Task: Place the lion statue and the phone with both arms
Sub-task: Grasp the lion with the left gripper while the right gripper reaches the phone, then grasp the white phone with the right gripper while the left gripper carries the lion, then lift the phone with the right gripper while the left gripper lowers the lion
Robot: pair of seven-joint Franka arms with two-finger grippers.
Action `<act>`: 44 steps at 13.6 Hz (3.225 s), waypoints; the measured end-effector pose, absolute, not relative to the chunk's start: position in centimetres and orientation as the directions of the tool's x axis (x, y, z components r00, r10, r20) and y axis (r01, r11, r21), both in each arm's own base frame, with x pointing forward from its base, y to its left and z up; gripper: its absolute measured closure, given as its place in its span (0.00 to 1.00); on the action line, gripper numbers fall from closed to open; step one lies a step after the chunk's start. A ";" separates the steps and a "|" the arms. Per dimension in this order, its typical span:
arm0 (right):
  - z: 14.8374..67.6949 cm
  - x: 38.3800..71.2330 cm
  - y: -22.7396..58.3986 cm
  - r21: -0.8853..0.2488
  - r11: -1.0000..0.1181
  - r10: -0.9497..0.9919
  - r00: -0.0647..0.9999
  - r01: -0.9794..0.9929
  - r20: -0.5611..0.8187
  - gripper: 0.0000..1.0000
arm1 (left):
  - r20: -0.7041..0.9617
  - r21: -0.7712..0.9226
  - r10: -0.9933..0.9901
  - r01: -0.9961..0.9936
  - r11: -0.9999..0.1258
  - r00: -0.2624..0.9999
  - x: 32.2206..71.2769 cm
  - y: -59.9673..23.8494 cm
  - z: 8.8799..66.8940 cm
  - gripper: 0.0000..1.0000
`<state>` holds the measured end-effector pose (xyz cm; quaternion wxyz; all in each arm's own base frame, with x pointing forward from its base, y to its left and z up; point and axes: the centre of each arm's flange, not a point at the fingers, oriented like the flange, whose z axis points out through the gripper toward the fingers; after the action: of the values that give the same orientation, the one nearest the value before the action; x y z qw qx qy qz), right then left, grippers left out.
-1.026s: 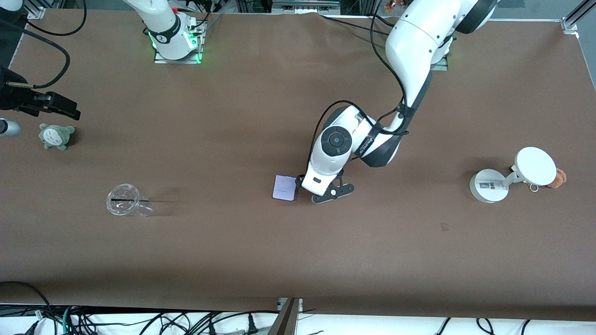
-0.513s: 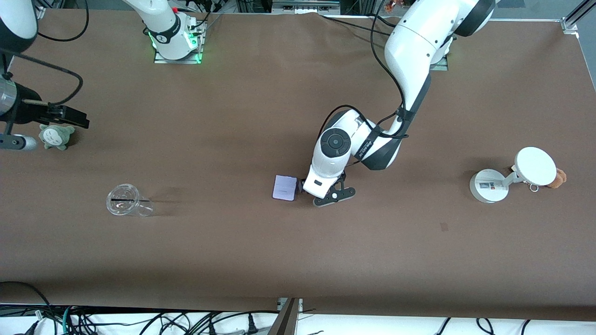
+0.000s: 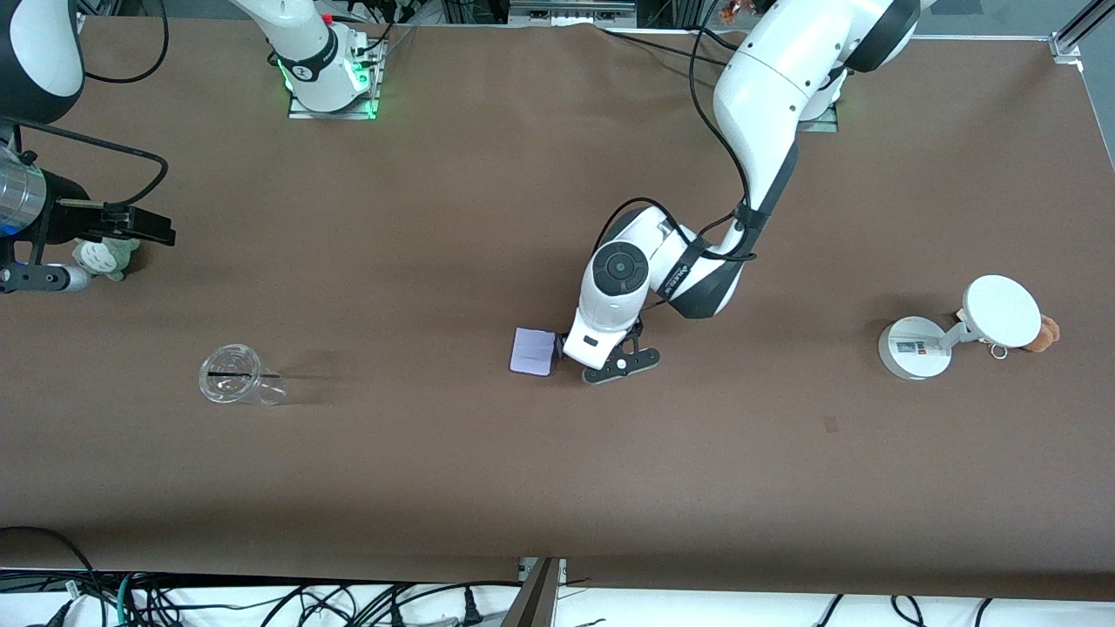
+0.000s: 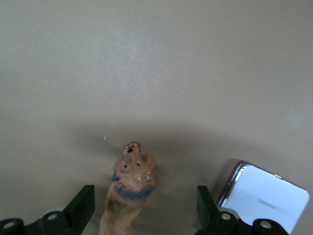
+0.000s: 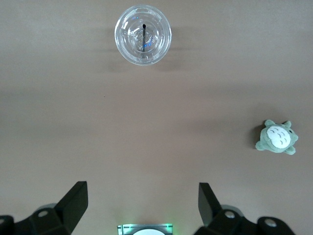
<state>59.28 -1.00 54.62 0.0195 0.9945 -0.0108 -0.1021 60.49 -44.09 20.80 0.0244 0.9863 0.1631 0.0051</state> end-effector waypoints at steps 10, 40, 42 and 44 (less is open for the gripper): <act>53.0 60.0 0.2 0.029 -1.000 -0.006 0.976 0.000 -0.216 0.00 | 0.028 0.032 0.292 0.291 -0.956 0.956 61.9 -42.1 20.9 0.63; 19.6 60.4 45.6 -0.126 -0.975 -0.201 0.964 -0.180 0.172 0.00 | 0.044 0.013 0.188 0.188 -0.982 0.981 69.2 -1.0 22.9 0.63; 19.3 60.1 46.4 -0.128 -0.977 -0.191 0.966 -0.170 0.175 0.00 | 0.038 0.014 0.178 0.178 -0.984 0.983 69.2 -0.7 21.8 0.63; 18.7 59.8 46.9 -0.124 -0.979 -0.182 0.968 -0.163 0.172 0.00 | 0.035 0.016 0.174 0.174 -0.985 0.984 69.1 -1.0 21.5 0.63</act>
<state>59.75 46.86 18.69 -0.0544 0.9905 -0.0871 0.0917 69.13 -0.98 21.51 0.0065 0.9960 0.0872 0.0182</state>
